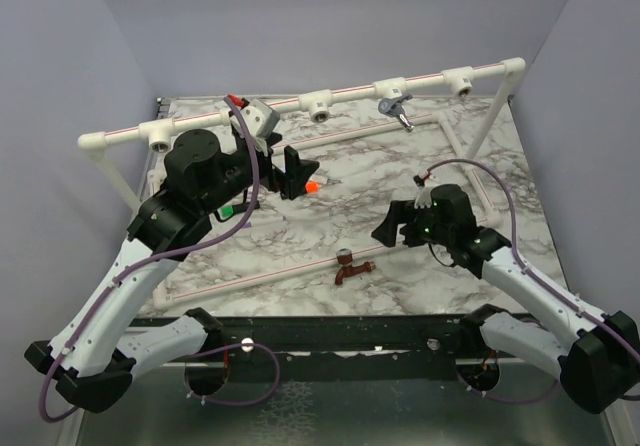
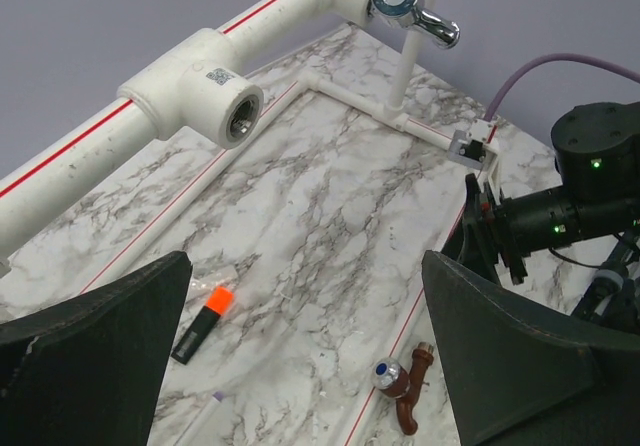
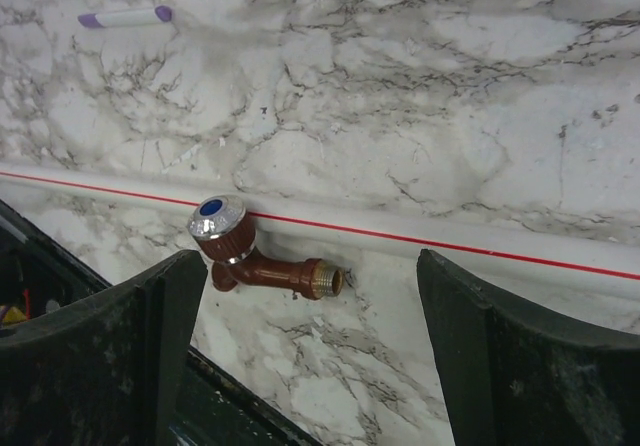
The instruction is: Install the water faucets
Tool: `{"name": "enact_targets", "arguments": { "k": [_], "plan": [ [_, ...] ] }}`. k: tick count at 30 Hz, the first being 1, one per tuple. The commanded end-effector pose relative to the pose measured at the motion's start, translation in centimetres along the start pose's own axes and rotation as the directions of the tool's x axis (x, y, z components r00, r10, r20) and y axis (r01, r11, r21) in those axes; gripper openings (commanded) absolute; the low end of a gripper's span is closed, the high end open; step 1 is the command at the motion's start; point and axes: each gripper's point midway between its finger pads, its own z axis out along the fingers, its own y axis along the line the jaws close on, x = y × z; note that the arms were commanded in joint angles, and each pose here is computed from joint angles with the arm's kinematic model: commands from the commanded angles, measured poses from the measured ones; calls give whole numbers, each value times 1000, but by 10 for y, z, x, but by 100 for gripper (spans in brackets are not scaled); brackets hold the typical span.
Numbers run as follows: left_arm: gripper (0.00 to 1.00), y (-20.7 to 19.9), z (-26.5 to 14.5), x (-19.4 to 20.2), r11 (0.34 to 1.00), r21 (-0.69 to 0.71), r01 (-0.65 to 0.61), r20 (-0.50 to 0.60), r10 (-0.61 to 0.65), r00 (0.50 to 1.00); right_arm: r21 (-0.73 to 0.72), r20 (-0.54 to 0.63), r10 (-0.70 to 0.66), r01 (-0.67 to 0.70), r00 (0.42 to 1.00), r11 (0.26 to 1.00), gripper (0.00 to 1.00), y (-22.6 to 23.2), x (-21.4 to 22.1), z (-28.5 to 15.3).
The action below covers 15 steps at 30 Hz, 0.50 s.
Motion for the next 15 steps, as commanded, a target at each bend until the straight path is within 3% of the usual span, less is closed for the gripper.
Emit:
{"name": "enact_targets", "arguments": {
  "k": [1,15],
  "plan": [
    [99,6,-7,6,999,-42,-8,-14,7,1000,9,-7,-44,44,999,999,92,9,12,13],
    [99,12,-16,24,996,-87,28,-53,-33,998,-8,-65,-192,192,979,981,87,53,38,40]
  ]
}}
